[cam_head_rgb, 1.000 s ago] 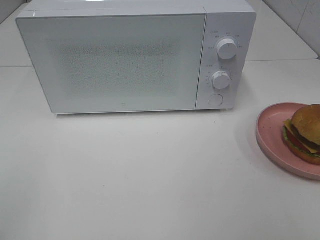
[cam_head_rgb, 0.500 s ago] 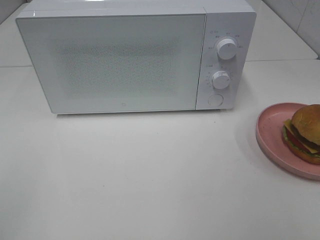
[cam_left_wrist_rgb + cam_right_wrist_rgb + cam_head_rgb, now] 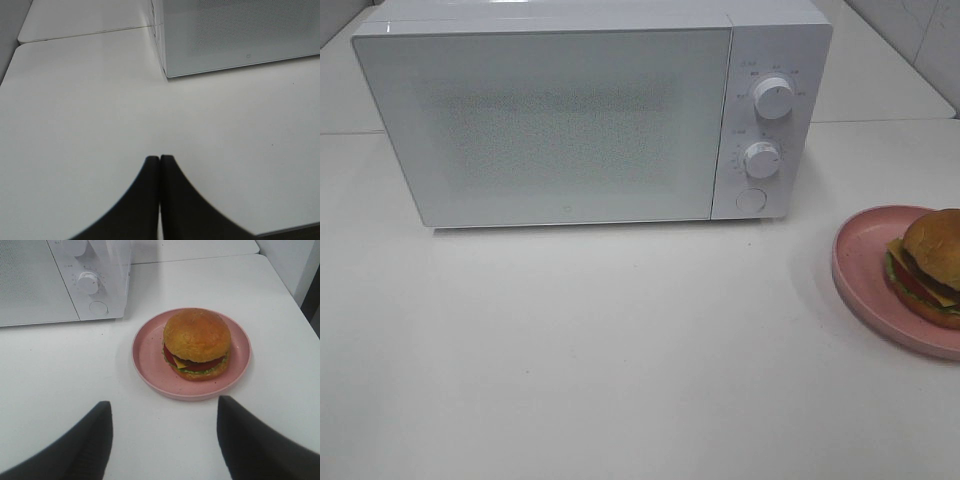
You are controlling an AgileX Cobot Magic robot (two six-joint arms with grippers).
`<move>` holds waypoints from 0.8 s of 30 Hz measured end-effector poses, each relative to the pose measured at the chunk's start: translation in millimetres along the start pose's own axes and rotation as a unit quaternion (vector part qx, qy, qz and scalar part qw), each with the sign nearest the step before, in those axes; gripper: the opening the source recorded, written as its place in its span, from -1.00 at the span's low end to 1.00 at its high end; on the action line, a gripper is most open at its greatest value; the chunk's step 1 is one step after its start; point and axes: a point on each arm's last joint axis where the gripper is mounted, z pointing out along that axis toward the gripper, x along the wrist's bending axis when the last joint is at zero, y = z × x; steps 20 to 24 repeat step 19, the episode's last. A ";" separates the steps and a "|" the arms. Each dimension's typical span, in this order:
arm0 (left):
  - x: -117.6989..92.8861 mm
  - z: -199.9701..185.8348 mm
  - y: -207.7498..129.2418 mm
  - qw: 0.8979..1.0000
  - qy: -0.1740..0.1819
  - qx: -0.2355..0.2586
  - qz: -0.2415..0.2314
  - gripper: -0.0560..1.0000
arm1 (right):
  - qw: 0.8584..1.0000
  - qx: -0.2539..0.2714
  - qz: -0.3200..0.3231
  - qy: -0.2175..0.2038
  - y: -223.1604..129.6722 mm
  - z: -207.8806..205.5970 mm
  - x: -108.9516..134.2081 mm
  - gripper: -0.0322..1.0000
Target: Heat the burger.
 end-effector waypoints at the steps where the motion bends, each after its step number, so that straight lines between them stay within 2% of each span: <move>1: 0.0 0.0 0.0 1.000 0.000 0.000 0.000 -0.89 | 1.000 0.000 0.000 0.000 0.0 0.0 0.0 0.18; 24: 0.0 0.0 0.0 1.000 0.000 0.000 0.000 -0.89 | 1.000 0.000 0.000 0.000 0.0 0.0 0.0 0.18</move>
